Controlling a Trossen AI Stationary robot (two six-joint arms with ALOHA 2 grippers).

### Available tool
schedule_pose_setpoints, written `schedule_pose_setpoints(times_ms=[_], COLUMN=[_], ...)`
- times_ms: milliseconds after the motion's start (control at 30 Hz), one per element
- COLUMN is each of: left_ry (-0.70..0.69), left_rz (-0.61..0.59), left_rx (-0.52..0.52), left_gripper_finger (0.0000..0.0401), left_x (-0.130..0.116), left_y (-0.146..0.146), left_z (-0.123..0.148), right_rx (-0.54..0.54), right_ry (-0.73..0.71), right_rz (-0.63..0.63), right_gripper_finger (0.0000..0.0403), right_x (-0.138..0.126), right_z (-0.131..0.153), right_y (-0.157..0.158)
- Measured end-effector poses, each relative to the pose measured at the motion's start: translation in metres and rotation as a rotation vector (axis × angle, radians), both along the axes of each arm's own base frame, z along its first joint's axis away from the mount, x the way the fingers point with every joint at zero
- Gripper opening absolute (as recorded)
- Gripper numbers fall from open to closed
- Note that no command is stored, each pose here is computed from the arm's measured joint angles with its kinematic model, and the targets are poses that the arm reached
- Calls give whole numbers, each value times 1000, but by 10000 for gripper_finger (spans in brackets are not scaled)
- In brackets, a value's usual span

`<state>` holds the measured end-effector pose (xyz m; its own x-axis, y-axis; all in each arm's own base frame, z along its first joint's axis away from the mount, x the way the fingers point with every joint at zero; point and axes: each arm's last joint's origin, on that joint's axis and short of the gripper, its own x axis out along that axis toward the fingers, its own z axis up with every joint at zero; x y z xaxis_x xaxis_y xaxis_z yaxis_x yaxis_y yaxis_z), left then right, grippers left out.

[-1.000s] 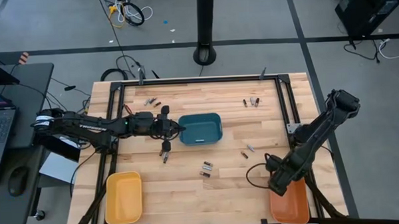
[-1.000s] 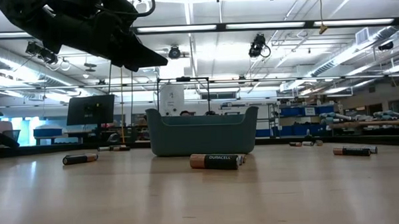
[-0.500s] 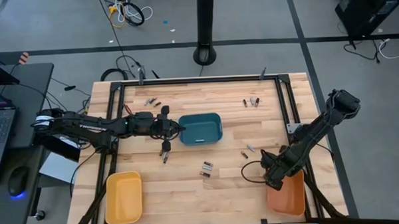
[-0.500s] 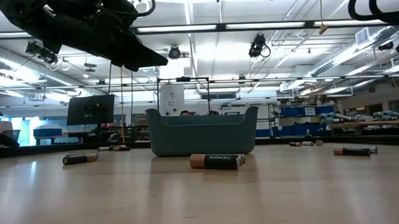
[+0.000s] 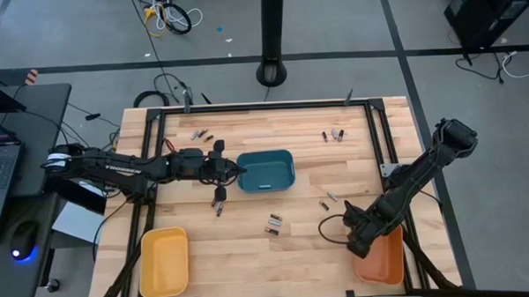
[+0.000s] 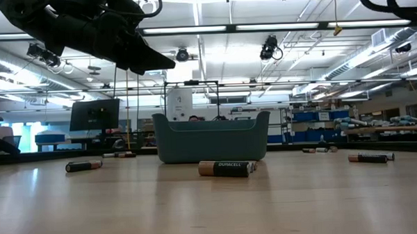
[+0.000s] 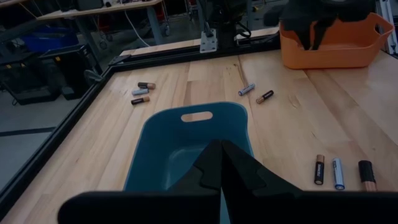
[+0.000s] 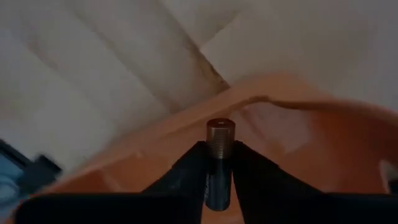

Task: Sort batteries
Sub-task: Put the large black battery into the orange bin, then put the black battery into the yellow bin

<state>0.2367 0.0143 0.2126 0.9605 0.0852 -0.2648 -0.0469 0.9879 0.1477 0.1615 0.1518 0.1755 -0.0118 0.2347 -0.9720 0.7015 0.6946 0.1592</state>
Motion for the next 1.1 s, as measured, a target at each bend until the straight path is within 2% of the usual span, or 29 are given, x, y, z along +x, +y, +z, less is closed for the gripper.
schedule_pose_setpoints(times_ms=[67,167,300,433,600,633,833,967,1100], left_ry=[2,1,1,1,1,1,5,11,11], left_rz=[0,2,2,2,2,2,2,2,2], left_rx=[-1,-6,-7,-7,-6,-6,-7,-7,-6], left_gripper_finger=[10,10,10,10,10,10,10,10,10], left_x=[0,0,0,0,0,0,0,0,0], left_y=[0,0,0,0,0,0,0,0,0], left_z=[0,0,0,0,0,0,0,-1,-1], right_rx=[12,55,115,132,146,141,96,124,156], right_ry=[2,-34,-77,-94,-219,-234,-195,-225,-253], right_rz=[-47,-49,-35,-3,60,70,120,219,242], right_gripper_finger=[123,161,176,132,23,13,24,8,14], right_x=[0,2,4,7,15,15,22,31,36], right_z=[0,1,4,20,30,29,11,3,3], right_y=[2,9,16,23,30,30,28,30,30])
